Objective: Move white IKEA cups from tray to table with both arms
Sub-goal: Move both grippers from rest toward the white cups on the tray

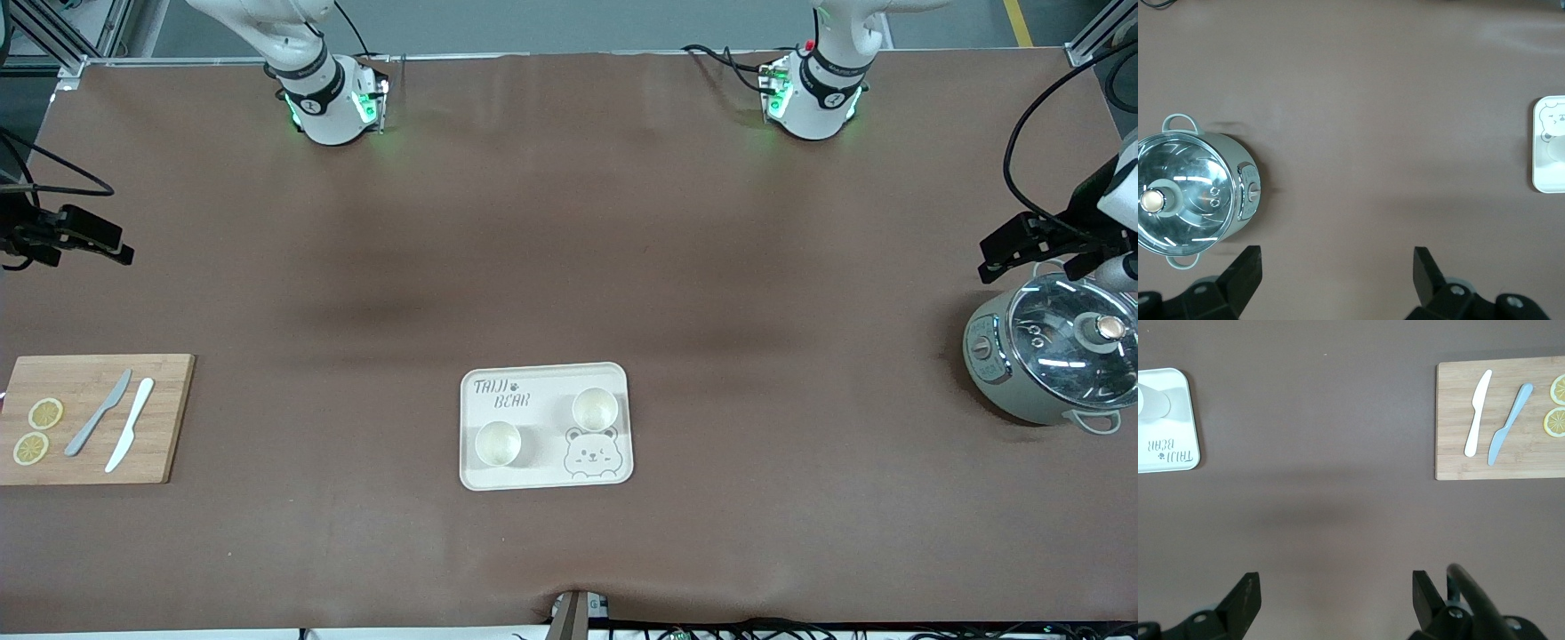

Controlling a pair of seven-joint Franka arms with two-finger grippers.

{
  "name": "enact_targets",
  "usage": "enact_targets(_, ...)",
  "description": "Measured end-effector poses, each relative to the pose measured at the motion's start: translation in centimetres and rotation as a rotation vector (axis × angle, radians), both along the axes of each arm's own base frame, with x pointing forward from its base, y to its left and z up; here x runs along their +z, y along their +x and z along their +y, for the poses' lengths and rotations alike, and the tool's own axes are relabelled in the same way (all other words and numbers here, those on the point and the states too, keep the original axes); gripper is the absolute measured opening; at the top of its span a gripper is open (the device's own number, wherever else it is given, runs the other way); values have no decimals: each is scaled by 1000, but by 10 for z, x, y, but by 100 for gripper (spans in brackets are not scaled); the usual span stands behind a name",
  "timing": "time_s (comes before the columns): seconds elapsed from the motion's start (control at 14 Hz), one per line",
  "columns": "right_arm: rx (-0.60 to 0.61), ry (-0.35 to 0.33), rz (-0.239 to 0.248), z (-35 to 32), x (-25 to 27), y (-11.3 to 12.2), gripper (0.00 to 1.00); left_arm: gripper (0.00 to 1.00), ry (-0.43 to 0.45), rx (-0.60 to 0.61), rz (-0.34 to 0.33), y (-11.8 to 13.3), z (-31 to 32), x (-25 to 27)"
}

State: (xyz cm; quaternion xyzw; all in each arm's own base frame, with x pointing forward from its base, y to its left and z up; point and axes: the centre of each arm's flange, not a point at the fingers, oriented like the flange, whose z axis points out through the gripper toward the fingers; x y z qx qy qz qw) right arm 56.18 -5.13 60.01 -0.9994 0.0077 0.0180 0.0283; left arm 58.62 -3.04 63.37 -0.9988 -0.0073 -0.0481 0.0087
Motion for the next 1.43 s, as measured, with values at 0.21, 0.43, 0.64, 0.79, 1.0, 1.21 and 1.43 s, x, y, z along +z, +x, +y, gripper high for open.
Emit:
enact_targets(0.21,1,0,1,0,-1,0,100,100,0,0,-3,0,0,1)
enact_targets(0.43,2,0,4,1,-2,0,100,100,0,0,5,0,0,0)
enact_targets(0.64,12,1,-2,8,-5,4,100,100,2,2,43,-1,0,-11)
enact_targets(0.79,16,2,-2,11,-8,6,100,100,2,14,71,0,-4,-21)
enact_targets(1.0,31,6,-14,22,-11,11,100,100,3,4,111,8,-19,-43)
enact_targets(1.21,-12,36,-27,58,-13,17,100,100,4,-3,136,13,-30,-59)
enact_targets(1.43,-93,83,-3,107,-26,31,100,100,4,29,143,17,-44,-69)
